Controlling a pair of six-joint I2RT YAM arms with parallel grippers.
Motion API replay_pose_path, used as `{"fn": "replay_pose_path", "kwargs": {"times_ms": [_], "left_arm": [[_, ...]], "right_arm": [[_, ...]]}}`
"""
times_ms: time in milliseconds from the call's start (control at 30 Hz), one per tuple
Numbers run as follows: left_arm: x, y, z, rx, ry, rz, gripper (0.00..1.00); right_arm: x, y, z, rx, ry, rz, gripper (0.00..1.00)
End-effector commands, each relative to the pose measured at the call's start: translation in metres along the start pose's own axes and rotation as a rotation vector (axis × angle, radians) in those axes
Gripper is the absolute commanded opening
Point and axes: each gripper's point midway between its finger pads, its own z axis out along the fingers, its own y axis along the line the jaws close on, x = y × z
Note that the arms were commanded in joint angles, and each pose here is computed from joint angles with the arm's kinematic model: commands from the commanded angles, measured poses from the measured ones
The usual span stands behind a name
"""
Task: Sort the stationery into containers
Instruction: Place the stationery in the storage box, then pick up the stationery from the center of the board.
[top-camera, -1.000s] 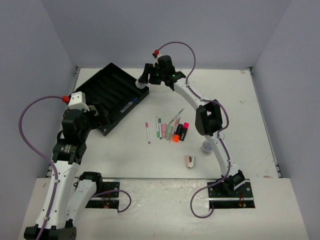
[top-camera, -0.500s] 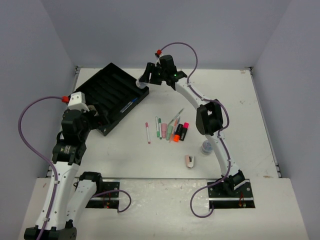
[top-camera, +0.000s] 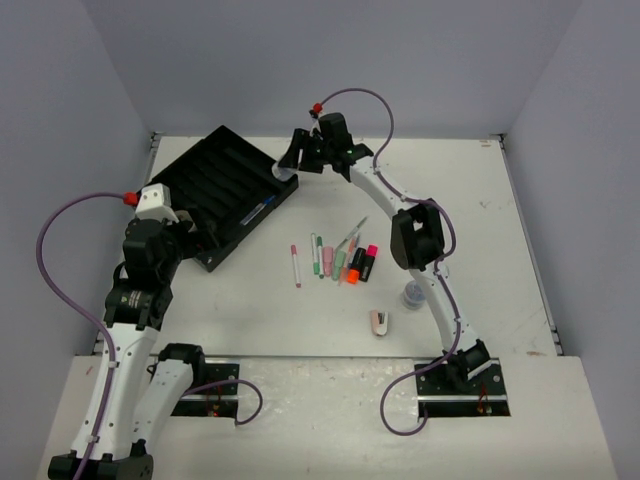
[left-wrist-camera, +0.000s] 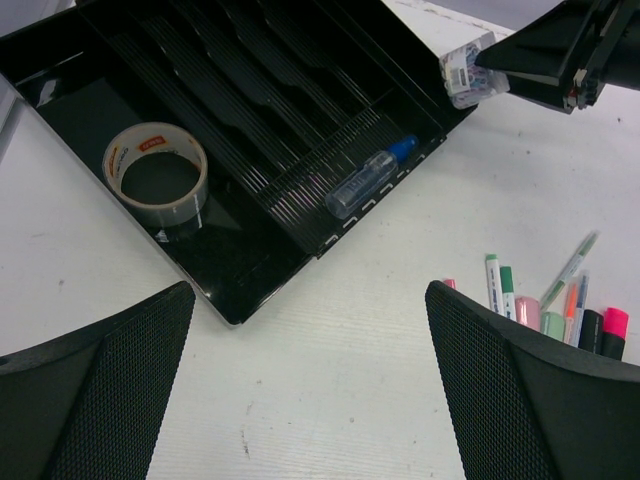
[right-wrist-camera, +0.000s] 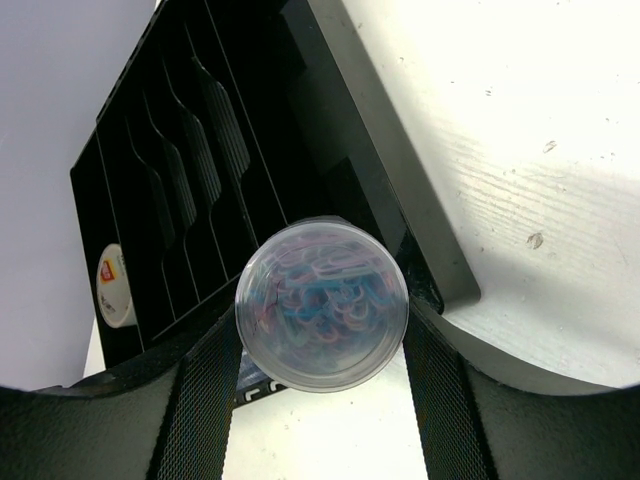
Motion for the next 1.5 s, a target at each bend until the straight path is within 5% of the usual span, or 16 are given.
{"fn": "replay_pose_path", "kwargs": {"times_ms": [0, 167, 400, 533, 600, 767, 833, 967, 1133, 1467], "left_arm": [[-0.011, -0.004, 0.0, 0.011, -0.032, 0.011, 1.0], [-0.011, -0.001, 0.0, -0.001, -0.034, 0.011, 1.0], [-0.009, 0.001, 0.002, -0.013, -0.026, 0.009, 1.0], [-0.007, -0.001, 0.006, -0.011, -0.005, 0.005, 1.0], [-0.002, -0.004, 0.013, -0.007, 0.031, -0.009, 1.0], [0.002, -0.02, 0.025, 0.061, 0.094, -0.036, 1.0], [0.001, -0.027, 0.026, 0.091, 0.1, -0.046, 1.0], [-0.001, -0.053, 0.031, 0.205, 0.126, -0.07, 1.0], [0.001, -0.079, 0.034, 0.263, 0.153, -0.049, 1.0], [0.016, -0.075, 0.034, 0.233, 0.186, 0.006, 1.0]], "right_arm": [[-0.025, 0.031, -0.015, -0.075, -0.056, -0.051, 0.77], [-0.026, 0.029, -0.018, -0.055, -0.063, -0.077, 0.99], [-0.046, 0.057, -0.053, -0.051, -0.118, -0.159, 0.99], [-0.076, 0.077, -0.13, 0.074, -0.259, -0.25, 0.99], [-0.103, 0.101, -0.218, 0.126, -0.411, -0.24, 0.99], [-0.017, 0.013, -0.303, 0.439, -0.42, -0.178, 0.99], [-0.004, 0.014, -0.334, 0.45, -0.439, -0.173, 0.99], [0.103, -0.071, -0.374, 0.67, -0.335, -0.003, 0.96], [0.166, -0.108, -0.377, 0.789, -0.156, 0.07, 0.85], [0.221, -0.138, -0.354, 0.836, 0.046, 0.106, 0.82]]}}
